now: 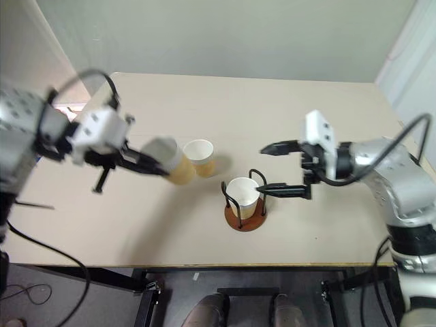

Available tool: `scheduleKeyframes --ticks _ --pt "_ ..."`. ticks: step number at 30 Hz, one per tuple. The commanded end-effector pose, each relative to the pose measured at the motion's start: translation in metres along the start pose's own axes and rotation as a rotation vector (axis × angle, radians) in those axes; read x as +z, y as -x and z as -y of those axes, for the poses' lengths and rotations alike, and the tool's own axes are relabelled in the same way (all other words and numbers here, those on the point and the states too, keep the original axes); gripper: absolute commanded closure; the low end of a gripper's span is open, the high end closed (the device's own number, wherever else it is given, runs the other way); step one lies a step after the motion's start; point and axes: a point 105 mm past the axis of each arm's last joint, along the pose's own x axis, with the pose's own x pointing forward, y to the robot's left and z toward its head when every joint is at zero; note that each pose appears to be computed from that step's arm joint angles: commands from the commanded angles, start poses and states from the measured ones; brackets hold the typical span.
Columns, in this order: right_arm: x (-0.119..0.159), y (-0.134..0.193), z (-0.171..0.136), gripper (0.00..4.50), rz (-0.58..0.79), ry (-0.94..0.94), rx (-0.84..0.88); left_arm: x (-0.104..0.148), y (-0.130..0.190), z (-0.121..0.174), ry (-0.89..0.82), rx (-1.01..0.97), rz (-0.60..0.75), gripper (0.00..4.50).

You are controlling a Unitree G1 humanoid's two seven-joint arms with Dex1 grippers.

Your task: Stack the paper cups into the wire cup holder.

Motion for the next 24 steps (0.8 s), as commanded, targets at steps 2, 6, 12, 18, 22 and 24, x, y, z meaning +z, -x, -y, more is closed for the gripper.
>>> scheduleKeyframes --ticks 2,6,12,18,22,24 --pt "-0.018 0.061 0.001 0.0 0.005 0.022 -0.255 0.04 0.0 -0.013 -0.154 -0.067 0.103 4.48" --pt "-0.019 0.09 -0.022 0.0 0.014 -0.007 -0.339 0.072 -0.017 -0.011 -0.275 -0.179 0.203 4.48" --pt "-0.009 0.089 -0.058 0.0 -0.026 -0.044 -0.314 0.077 -0.061 -0.007 -0.391 -0.355 0.189 4.48" --pt "0.001 0.082 -0.059 0.0 -0.028 -0.015 -0.353 0.07 -0.095 0.0 -0.496 -0.481 0.145 4.48" --pt "0.006 0.084 -0.065 0.0 -0.044 -0.007 -0.376 0.062 -0.104 -0.009 -0.533 -0.474 0.098 4.48" --pt "0.007 0.084 -0.067 0.0 -0.05 -0.009 -0.387 0.059 -0.108 -0.012 -0.549 -0.473 0.084 4.48"
